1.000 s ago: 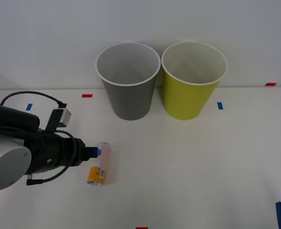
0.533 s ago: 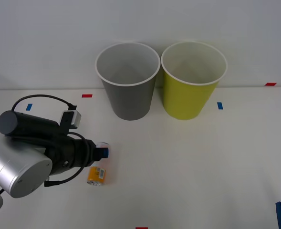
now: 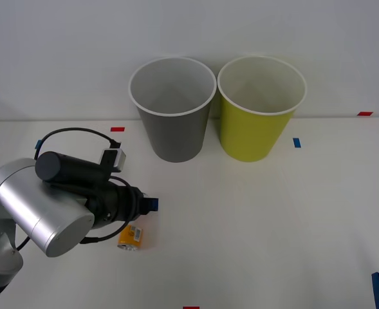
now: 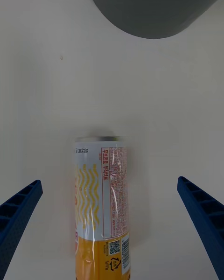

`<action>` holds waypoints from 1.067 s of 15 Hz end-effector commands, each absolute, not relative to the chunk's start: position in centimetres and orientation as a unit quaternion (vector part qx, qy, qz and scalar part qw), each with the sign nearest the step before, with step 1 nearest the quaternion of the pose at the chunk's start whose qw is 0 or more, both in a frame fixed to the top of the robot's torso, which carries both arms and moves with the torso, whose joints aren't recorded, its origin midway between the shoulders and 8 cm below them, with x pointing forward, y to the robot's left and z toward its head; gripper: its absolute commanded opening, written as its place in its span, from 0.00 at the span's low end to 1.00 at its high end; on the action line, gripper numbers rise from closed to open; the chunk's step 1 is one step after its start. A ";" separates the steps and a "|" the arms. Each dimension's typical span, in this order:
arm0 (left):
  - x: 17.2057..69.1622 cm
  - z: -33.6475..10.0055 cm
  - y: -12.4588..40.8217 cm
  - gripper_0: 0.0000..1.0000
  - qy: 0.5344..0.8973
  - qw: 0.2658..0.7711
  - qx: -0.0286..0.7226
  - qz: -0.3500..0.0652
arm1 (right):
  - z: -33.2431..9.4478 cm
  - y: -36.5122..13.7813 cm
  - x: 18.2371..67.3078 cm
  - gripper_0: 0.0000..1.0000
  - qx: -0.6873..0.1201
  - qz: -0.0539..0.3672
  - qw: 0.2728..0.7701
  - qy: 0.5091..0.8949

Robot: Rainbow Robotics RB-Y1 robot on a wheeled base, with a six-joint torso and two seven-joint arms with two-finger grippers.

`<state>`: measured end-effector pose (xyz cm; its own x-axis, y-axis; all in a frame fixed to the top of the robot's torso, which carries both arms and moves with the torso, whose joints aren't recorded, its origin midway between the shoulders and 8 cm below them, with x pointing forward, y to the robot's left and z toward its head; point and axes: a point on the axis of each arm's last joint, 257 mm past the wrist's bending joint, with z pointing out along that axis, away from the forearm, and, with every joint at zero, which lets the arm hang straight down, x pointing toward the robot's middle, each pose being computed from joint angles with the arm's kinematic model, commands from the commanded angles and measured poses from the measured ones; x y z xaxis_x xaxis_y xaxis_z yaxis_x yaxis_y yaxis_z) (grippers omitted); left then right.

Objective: Put cans in the gray bin and PET bottles in the light green bin.

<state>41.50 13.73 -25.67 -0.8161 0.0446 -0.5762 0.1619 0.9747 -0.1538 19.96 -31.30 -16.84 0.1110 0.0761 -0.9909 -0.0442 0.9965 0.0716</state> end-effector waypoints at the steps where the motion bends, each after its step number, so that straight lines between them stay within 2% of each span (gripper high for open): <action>1: 42.0 -26.5 13.0 1.00 0.953 0.278 0.054 -0.104 | -16.8 -31.3 20.0 1.00 0.012 0.040 0.745 0.665; 5: 41.2 -27.1 13.2 1.00 0.963 0.246 0.061 -0.087 | -16.8 -31.3 20.0 1.00 0.012 0.040 0.745 0.665; 11: 42.0 -28.0 14.3 1.00 0.966 0.243 0.055 -0.061 | -16.8 -31.3 20.0 1.00 0.012 0.040 0.745 0.665; 16: 41.9 -28.7 13.5 1.00 0.969 0.235 0.048 -0.066 | -16.8 -31.3 20.0 1.00 0.012 0.040 0.745 0.665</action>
<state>41.90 13.51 -28.67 -0.8845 0.0631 -0.4623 0.1251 0.9866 -0.1047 19.96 -31.30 -16.84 0.1110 0.0761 -0.9909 -0.0442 0.9965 0.0716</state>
